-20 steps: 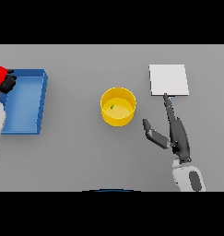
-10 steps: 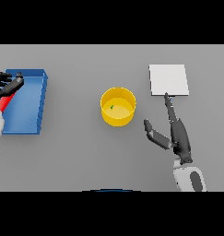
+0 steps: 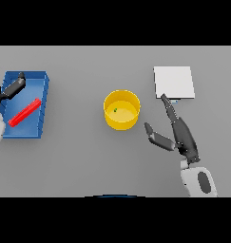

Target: Pick up the red beaker and tilt it to pour out 1 green nut into yellow bowl. Pick up the yellow bowl and place it on the metallic measuring scale.

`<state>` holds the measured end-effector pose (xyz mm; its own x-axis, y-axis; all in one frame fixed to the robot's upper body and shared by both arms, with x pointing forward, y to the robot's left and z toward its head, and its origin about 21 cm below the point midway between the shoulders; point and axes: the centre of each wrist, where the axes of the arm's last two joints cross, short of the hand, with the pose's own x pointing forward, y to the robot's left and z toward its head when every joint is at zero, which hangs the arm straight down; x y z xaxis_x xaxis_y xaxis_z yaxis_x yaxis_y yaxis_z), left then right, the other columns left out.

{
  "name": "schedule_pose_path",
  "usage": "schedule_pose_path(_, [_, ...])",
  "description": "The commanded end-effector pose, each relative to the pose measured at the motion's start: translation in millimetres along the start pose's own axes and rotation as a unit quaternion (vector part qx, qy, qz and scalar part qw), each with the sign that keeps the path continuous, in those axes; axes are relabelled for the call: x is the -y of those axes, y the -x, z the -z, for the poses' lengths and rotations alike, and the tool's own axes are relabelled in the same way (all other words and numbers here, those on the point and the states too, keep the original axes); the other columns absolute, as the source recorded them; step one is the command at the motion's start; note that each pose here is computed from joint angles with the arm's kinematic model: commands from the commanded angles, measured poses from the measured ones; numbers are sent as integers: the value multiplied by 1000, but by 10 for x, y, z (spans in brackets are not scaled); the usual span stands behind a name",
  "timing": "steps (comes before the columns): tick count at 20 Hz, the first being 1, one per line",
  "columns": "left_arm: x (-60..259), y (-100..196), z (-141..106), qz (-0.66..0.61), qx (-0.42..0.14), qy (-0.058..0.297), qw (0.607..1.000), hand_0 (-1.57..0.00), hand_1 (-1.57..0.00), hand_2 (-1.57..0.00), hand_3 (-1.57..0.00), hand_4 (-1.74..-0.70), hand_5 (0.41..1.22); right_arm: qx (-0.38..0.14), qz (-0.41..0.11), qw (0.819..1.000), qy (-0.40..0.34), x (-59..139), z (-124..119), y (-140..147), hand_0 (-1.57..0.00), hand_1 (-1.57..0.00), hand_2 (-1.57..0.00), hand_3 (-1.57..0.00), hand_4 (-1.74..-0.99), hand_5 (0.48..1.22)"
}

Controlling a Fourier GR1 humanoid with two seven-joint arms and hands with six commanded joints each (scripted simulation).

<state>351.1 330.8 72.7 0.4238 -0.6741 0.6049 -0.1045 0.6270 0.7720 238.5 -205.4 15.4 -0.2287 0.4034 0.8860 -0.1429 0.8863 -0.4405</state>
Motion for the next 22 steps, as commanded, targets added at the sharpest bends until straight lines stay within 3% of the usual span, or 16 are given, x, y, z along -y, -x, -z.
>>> schedule_pose_path(1, [22,-14,8,-1,2,4,1000,-52,-43,-44,-41,-756,659,6,-38,999,-34,21,49,-3,1,1,1,1,-1022,674])
schedule_pose_path(4, [32,-17,-34,-8,22,6,1000,-26,-21,-22,-21,-743,664,17,-143,983,-112,146,316,-152,1,1,1,1,-1094,677])
schedule_pose_path(6, [33,-24,-45,-7,21,5,1000,-16,-13,-14,-13,-737,673,45,-213,963,-158,191,433,-206,1,1,1,1,-1151,672])
schedule_pose_path(10, [26,-29,-21,1,13,7,1000,-6,-5,-5,-5,-737,689,73,-306,918,-242,174,704,-326,1,1,1,1,-1207,674])
schedule_pose_path(14, [10,-31,-14,5,10,7,1000,-2,-1,-1,-1,-743,701,104,-403,852,-317,163,945,-415,1,1,1,1,-1227,698])
schedule_pose_path(18, [1,-27,-28,5,11,7,1000,0,0,0,0,-746,706,113,-452,803,-371,7,1084,-435,1,1,1,1,-1213,714])
schedule_pose_path(22, [-53,7,-2,5,5,2,1000,1,1,1,1,-743,698,107,-460,781,-410,-211,1182,-408,1,1,1,1,-1225,722])
